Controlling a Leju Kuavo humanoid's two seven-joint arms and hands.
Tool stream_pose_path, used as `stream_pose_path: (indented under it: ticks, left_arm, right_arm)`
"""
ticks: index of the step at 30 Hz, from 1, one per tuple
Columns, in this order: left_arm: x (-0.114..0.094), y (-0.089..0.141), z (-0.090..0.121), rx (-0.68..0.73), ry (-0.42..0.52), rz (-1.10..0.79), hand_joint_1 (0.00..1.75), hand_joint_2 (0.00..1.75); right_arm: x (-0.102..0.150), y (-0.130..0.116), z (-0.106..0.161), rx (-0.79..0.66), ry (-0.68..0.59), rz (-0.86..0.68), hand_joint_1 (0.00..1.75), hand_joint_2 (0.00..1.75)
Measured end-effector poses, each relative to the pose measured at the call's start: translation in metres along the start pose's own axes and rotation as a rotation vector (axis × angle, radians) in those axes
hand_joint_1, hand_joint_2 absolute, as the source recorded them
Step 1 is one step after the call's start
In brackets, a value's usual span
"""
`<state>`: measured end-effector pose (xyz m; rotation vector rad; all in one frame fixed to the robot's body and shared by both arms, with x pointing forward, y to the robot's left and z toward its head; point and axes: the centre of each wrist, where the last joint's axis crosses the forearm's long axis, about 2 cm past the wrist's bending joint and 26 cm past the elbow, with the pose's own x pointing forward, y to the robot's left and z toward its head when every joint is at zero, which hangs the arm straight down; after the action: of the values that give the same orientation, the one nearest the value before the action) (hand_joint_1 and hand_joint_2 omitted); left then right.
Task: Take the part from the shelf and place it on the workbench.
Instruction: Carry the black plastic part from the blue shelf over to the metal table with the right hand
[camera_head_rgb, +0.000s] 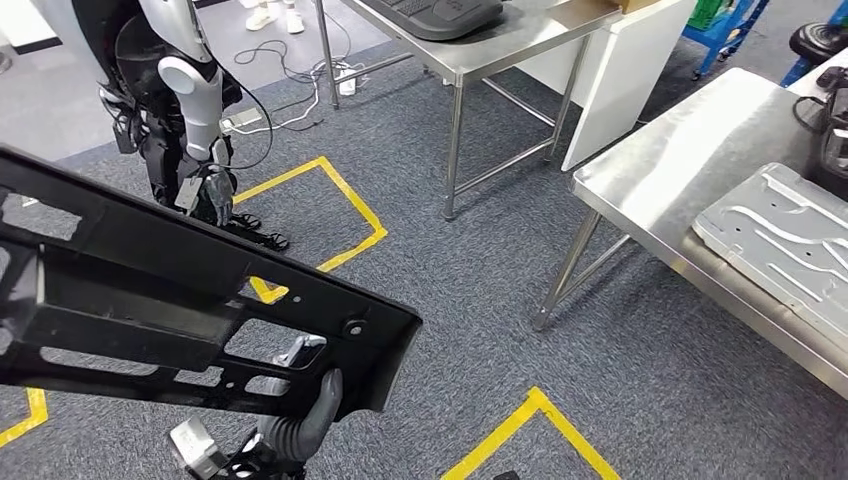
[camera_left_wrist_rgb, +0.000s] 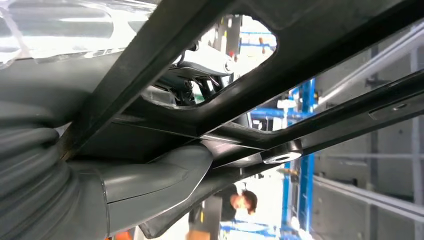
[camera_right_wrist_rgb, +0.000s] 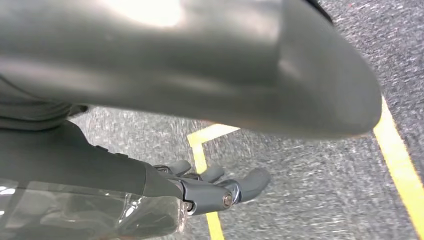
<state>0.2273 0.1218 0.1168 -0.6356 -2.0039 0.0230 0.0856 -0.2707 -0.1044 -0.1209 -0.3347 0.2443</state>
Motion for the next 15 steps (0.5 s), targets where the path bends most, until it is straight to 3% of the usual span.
stream_pose_path:
  ticks: [15]
  left_arm:
    - [-0.005,-0.014,-0.017,-0.045,0.007,0.032,1.75,1.75]
  right_arm:
    - [-0.013,-0.012,0.000,-0.031,0.015,-0.084,0.00,0.00]
